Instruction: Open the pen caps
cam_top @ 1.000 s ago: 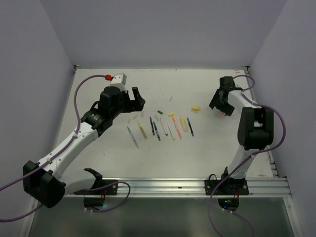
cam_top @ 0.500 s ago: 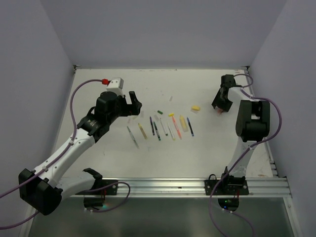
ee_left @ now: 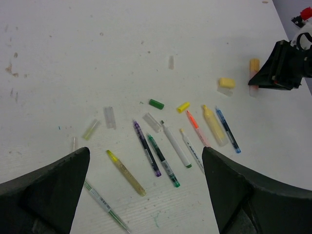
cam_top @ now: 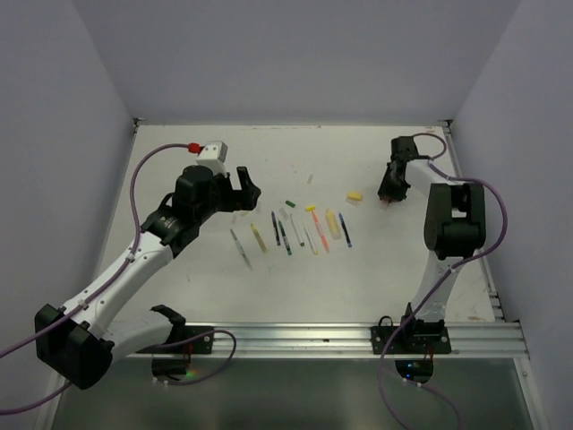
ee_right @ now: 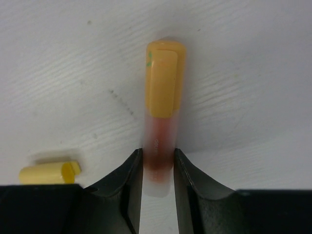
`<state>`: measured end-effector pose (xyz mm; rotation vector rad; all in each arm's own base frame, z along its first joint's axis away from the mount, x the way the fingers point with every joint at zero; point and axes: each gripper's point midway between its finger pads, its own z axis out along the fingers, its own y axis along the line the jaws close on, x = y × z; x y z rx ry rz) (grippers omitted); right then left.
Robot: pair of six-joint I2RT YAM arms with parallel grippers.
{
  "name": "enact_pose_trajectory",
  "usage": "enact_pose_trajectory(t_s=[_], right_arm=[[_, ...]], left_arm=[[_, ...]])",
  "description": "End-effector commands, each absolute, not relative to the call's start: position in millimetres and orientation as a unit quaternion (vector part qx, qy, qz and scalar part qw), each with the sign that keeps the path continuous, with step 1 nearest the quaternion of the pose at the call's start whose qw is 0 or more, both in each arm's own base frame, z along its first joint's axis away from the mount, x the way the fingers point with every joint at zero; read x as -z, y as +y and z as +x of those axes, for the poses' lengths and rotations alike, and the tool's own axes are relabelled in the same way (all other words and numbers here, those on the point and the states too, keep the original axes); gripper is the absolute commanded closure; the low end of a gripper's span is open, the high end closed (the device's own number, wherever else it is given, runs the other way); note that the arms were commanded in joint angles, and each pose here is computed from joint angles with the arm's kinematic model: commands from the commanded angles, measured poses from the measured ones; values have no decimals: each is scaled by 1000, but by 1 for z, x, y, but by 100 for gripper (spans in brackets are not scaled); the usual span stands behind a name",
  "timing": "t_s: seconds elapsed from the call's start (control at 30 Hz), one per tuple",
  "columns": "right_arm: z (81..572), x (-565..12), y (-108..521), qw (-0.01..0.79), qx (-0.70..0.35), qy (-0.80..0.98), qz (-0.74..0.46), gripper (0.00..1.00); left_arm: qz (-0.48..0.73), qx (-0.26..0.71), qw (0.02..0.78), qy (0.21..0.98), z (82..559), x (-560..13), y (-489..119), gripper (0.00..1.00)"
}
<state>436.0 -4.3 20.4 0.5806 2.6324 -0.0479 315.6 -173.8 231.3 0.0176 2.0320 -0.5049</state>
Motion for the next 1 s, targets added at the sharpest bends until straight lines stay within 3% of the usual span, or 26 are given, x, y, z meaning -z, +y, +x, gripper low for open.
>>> enact_pose_trajectory(t_s=[0.0,0.17,0.5,0.7,0.97], right_arm=[[441,-61,34,275,-19,951,143,100],[427,-135,110,374,-96,922,29,100],[333,-220,253,451,-247,835,-196,100],[296,-242,288,463,-290,801,-244,100],[289,-247,301,473,-290,789,-265,100]], left_arm=[[22,252,521,815,324,-259,-190,0],[42,319,503,802,324,-275,-218,0],[54,440,454,772,324,-296,-266,1],[46,475,453,753,333,-308,-279,5],[-2,464,444,766,347,-295,-278,17]])
